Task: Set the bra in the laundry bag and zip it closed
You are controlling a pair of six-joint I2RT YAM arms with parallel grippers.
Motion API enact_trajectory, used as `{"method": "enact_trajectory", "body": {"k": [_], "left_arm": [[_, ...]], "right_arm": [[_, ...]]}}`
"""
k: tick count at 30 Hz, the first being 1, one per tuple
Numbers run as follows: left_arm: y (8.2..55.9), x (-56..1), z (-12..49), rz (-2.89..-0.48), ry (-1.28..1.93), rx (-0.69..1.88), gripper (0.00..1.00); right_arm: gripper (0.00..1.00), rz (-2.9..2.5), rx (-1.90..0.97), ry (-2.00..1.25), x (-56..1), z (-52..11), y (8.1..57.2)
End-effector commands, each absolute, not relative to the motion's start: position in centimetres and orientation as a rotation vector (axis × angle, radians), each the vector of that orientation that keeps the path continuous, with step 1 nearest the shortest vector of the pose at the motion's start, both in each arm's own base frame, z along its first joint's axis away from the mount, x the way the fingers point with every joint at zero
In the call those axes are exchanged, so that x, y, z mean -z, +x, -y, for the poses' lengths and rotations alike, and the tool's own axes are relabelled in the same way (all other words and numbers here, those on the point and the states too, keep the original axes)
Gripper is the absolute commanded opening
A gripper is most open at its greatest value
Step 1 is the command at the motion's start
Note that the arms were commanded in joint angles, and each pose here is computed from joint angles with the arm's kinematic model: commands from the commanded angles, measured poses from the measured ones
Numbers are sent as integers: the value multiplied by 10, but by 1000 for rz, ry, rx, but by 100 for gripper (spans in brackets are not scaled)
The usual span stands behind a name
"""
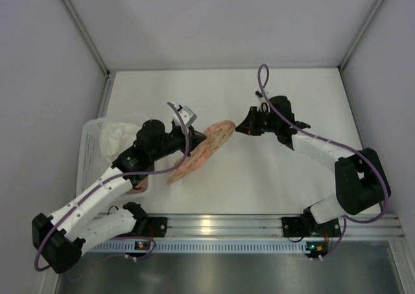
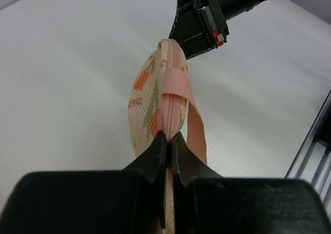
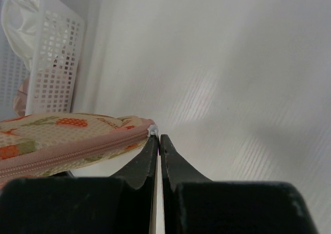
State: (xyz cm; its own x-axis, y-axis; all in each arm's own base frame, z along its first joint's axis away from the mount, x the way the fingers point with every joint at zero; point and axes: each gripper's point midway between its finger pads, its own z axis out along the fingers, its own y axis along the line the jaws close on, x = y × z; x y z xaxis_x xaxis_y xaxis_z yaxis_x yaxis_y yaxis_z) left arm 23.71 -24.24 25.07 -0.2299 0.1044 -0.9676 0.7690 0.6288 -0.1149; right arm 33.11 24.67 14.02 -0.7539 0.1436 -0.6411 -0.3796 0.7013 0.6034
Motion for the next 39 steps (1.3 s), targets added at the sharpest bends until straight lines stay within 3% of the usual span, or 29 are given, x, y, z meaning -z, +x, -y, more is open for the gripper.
{"method": "enact_trajectory", "body": {"k": [1, 6, 8, 9, 11, 12, 16, 20, 31, 39], "left_arm": [[237, -337, 251, -1464, 701, 797, 0], [252, -317, 251, -1555, 684, 745, 0], [273, -307, 244, -1608, 614, 652, 0], [281, -306, 240, -1626, 578, 611, 0], [313, -302, 227, -1699, 485, 466, 0], [318, -295, 224, -1749, 484, 430, 0], [356, -304, 227, -1801, 448, 320, 0], [394, -298, 210, -1937, 308, 86, 0], [456, -201, 201, -2184, 233, -396, 0], [497, -149, 252, -2236, 258, -273, 0]], "right_arm": [[0, -2250, -795, -63, -117, -214, 360], [3, -2212, -735, -65, -143, -208, 372], [21, -2186, -694, -61, -160, -205, 381], [41, -2201, -677, -56, -161, -202, 380], [57, -2172, -658, -36, -175, -194, 382], [73, -2161, -654, -24, -181, -192, 382], [92, -2094, -612, 33, -204, -171, 377], [99, -2082, -538, 92, -207, -150, 371], [99, -2097, -382, 231, -196, -110, 351], [99, -2080, -233, 354, -200, -76, 338]]}}
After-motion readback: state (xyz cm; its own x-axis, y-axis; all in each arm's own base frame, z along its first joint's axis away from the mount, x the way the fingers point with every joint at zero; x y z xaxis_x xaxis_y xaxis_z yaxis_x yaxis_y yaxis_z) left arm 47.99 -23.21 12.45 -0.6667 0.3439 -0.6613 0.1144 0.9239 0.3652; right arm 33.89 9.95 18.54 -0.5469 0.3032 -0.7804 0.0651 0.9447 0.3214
